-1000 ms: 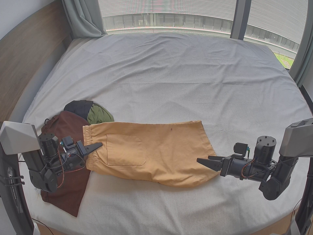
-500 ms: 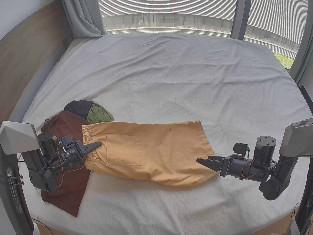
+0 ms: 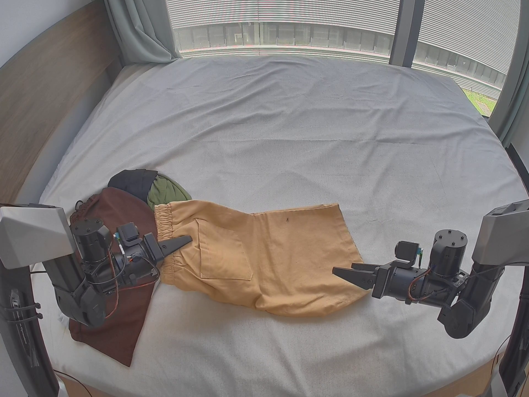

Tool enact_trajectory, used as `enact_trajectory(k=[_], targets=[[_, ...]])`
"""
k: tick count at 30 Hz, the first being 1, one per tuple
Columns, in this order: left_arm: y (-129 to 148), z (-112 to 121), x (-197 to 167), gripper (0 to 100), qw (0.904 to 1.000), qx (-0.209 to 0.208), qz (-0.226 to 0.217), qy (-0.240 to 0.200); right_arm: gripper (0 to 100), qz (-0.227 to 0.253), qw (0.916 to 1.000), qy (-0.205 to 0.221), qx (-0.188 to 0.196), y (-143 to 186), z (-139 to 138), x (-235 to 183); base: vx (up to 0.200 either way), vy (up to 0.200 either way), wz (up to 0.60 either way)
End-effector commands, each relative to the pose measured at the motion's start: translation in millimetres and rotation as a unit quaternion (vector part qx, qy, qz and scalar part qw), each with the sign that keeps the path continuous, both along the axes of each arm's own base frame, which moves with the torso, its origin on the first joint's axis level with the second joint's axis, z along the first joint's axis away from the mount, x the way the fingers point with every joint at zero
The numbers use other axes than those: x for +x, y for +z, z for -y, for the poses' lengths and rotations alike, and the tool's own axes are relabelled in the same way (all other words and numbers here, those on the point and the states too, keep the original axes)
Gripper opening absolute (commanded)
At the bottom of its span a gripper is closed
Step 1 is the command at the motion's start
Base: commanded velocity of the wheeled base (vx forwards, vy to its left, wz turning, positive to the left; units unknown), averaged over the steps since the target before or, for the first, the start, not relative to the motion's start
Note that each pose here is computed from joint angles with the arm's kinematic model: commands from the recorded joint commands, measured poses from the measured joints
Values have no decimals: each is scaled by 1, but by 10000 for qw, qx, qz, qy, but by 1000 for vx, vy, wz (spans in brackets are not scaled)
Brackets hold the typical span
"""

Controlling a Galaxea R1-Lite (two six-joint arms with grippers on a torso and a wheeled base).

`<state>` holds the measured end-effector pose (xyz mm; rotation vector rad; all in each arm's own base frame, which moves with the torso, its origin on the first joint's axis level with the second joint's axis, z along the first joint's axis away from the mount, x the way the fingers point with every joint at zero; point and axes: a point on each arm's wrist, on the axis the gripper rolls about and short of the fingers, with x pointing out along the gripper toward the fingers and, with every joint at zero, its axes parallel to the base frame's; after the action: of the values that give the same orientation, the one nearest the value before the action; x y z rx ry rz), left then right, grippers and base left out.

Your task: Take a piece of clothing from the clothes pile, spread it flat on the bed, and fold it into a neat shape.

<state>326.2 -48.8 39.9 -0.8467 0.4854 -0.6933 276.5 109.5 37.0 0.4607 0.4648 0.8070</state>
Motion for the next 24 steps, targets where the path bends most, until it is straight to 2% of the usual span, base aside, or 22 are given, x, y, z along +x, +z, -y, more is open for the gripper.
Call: enact_trajectory(k=[1, 10, 24], targets=[[4, 9, 0, 0, 9999, -34, 52, -110, 100, 14, 10000, 19, 6, 1, -1, 0, 0, 0, 0], [8, 25, 4, 0, 9998, -56, 163, -69, 100, 35, 10000, 19, 14, 2, -1, 0, 0, 0, 0], [11, 45, 5, 0, 9992, -168, 177, -318, 100, 34, 10000, 28, 7, 1, -1, 0, 0, 0, 0]])
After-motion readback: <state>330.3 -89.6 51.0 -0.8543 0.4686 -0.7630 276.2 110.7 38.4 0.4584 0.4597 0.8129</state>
